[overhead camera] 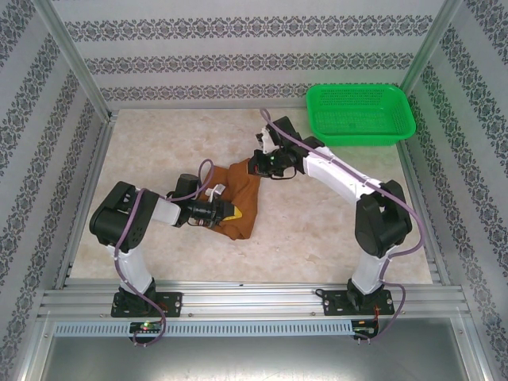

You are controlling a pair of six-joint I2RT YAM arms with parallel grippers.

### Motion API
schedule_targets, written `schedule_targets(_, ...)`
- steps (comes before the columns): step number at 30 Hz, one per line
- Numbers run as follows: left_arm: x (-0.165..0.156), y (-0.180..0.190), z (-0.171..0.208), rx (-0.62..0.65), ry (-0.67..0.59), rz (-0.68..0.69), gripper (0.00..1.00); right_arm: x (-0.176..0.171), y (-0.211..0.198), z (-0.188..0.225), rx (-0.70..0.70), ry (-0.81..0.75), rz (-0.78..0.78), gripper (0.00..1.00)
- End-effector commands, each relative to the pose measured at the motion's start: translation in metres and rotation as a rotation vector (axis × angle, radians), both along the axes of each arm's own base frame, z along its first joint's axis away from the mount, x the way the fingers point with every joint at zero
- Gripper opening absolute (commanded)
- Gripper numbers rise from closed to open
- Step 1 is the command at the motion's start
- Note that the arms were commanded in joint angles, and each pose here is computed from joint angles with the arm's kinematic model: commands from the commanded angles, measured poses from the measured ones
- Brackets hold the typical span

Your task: Roll up the long pants

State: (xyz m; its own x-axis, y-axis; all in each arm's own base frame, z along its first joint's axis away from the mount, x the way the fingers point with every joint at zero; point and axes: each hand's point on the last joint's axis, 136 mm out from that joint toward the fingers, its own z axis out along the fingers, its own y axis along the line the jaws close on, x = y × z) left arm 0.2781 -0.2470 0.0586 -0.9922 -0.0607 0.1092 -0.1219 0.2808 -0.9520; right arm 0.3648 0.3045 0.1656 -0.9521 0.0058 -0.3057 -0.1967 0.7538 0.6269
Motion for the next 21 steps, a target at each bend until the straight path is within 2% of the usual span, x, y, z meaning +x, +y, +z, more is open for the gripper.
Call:
schedule_targets(1, -0.020, 0.016, -0.060, 0.151, 0.174, 0.066, 0.00, 0.006, 0.016, 0.003, 0.055, -0.002, 0.019, 0.00)
schedule_targets(5, -0.020, 0.015, -0.062, 0.149, 0.178, 0.064, 0.00, 0.012, 0.029, -0.026, 0.071, 0.054, 0.048, 0.00)
schedule_targets(13, -0.022, 0.015, -0.064, 0.146, 0.182, 0.059, 0.00, 0.007, 0.032, -0.162, -0.064, 0.366, 0.039, 0.00)
schedule_targets(16, -0.022, 0.016, -0.063, 0.144, 0.182, 0.061, 0.00, 0.000, 0.031, -0.169, -0.043, 0.381, 0.028, 0.00)
schedule_targets(19, -0.023, 0.016, -0.063, 0.142, 0.184, 0.060, 0.00, 0.002, 0.025, -0.141, -0.012, 0.302, 0.017, 0.00)
schedule_targets(20, -0.022, 0.016, -0.063, 0.140, 0.184, 0.060, 0.00, 0.005, 0.022, -0.123, 0.011, 0.260, 0.014, 0.14)
schedule_targets(21, -0.023, 0.015, -0.064, 0.140, 0.186, 0.059, 0.00, 0.006, 0.019, -0.110, 0.026, 0.229, 0.010, 0.33)
